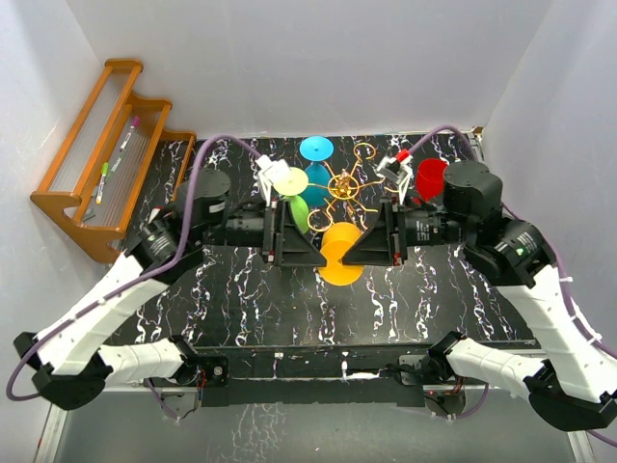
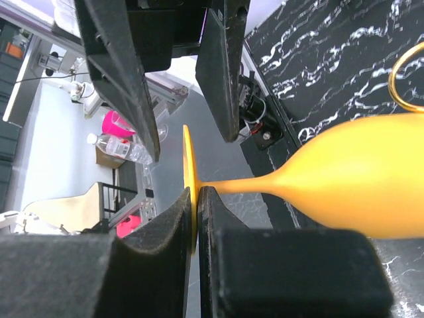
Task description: Take the wine glass off the wine glass rack
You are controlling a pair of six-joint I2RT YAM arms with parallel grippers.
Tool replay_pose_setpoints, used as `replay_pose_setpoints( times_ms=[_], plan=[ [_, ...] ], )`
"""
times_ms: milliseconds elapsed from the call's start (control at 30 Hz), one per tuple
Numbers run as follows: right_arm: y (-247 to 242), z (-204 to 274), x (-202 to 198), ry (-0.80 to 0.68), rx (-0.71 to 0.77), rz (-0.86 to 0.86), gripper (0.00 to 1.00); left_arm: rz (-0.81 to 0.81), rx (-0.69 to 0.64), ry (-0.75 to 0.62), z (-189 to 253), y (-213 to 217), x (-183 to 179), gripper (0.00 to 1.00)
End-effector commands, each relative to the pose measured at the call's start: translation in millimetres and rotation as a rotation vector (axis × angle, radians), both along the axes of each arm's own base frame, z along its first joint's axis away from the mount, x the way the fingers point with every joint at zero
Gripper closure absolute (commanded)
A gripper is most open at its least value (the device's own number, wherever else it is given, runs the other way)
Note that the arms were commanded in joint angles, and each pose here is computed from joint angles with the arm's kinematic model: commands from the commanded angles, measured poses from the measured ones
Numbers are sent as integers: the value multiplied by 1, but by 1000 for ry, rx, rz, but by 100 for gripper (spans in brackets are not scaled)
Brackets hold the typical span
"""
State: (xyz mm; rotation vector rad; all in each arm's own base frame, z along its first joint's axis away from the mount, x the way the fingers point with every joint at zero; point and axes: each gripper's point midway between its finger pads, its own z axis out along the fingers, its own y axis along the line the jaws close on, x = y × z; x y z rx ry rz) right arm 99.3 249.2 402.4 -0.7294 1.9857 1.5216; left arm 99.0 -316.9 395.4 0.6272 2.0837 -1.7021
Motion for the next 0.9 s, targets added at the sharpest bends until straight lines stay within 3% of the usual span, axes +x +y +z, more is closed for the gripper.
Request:
replay_pose_setpoints(
  times_ms=[0, 233, 433, 667, 867],
  plan=[
    [-6, 35, -12, -138, 59, 47, 92, 105, -75, -73, 44, 40, -19, 48],
    [-10, 89, -13, -362, 136, 57, 92, 204, -134, -91, 60, 74, -35, 49],
    [-15, 133, 25, -674, 161, -118, 92, 248, -125, -76, 51, 81, -32, 49],
    [-27, 109, 88, -1106, 34, -323, 92, 373, -93, -25, 33, 82, -12, 49],
    [-45, 89, 95, -1508, -5, -404, 92, 450, -86, 75, 27, 71, 8, 48]
  ],
)
